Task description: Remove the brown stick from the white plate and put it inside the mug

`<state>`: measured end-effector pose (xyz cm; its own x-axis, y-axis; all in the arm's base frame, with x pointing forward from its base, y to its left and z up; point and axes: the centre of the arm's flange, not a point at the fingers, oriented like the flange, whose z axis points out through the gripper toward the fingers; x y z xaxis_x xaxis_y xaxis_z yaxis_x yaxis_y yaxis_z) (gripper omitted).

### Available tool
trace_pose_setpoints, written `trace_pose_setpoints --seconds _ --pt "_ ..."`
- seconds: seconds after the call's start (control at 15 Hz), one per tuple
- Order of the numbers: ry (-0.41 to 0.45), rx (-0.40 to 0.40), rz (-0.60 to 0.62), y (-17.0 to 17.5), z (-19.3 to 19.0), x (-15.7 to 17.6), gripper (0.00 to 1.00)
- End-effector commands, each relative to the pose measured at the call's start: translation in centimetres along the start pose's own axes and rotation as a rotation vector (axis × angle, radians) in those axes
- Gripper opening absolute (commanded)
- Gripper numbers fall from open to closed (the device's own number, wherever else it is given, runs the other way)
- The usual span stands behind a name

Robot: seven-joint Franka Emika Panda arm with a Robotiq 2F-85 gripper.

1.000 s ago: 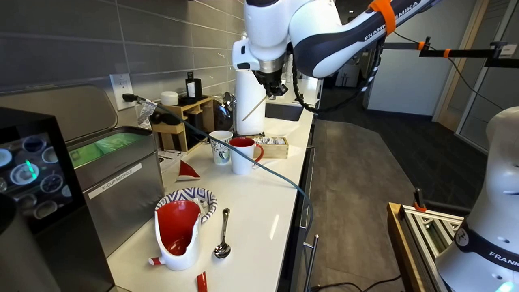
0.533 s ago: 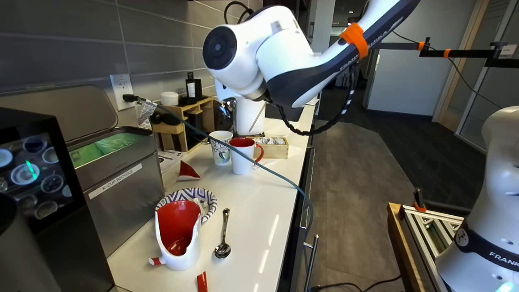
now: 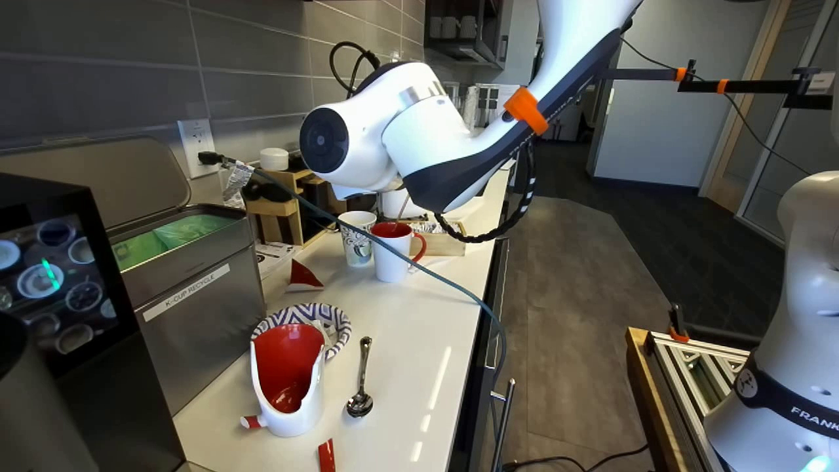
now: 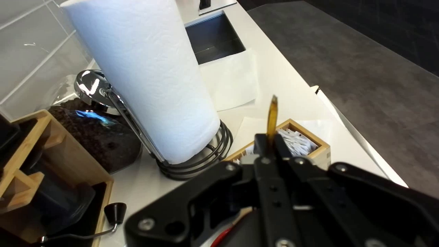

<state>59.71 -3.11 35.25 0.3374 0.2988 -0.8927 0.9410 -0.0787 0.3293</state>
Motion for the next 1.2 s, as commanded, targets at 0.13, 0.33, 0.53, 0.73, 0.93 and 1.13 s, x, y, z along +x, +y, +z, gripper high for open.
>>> trace_pose_setpoints --seconds 0.13,0.33,0.53,0.73,0.93,1.13 --pt "-0.027 -0.007 -0.036 2.1 0.7 1.9 0.30" --pt "-0.023 0.002 -0.044 2.2 0.9 1.7 0.52" --pt "0.101 0.055 -0.013 1.6 0.0 -0.3 0.75" --pt "0.242 0.125 0.034 -0.9 -1.6 -3.9 0.97" --pt "0.376 0.183 0.101 -4.4 -2.1 -7.4 1.00" --pt "0.498 0.261 0.184 -8.3 -1.3 -10.2 1.00"
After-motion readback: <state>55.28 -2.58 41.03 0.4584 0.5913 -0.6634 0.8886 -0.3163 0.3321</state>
